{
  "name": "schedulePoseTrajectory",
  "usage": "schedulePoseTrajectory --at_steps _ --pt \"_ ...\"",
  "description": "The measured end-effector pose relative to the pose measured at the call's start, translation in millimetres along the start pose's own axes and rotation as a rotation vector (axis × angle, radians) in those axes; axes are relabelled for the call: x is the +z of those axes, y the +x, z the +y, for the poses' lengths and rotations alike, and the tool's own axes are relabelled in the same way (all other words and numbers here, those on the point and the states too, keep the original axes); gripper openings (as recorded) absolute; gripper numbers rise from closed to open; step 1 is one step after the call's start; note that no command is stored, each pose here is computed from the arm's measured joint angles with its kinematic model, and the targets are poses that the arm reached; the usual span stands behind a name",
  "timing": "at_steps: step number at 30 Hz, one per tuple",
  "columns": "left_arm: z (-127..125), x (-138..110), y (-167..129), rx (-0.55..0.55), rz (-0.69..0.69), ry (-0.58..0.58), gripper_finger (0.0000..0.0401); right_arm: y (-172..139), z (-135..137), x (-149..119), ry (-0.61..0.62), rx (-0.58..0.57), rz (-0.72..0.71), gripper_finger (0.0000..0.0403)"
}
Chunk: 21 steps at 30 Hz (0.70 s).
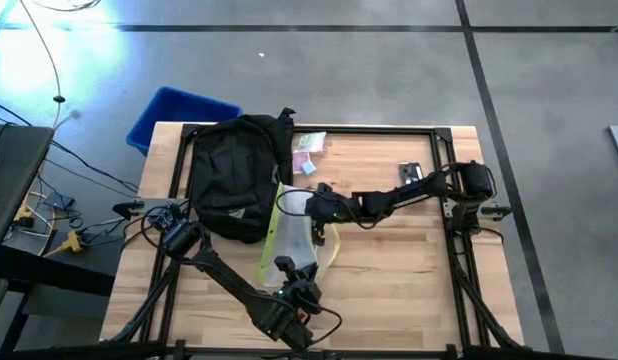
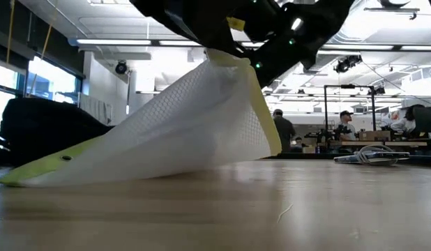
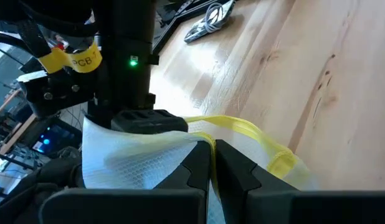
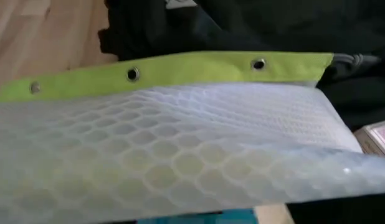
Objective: Unpack backpack
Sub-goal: Put the blue charger adapter into the yellow zip bag
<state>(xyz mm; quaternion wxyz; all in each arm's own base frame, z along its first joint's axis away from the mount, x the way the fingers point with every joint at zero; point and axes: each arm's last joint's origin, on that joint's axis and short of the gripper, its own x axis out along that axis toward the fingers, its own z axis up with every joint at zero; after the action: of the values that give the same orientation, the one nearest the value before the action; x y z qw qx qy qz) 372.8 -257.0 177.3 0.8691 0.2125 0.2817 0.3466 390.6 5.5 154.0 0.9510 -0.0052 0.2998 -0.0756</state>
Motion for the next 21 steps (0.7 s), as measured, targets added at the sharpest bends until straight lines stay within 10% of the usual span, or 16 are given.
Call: schedulePoseTrajectory --at_steps 21 --pt "1.3 3.2 11.4 -0.012 0.037 -0.061 0.0000 -92.9 51.6 -5.2 -0.341 0.024 0.334 0.0318"
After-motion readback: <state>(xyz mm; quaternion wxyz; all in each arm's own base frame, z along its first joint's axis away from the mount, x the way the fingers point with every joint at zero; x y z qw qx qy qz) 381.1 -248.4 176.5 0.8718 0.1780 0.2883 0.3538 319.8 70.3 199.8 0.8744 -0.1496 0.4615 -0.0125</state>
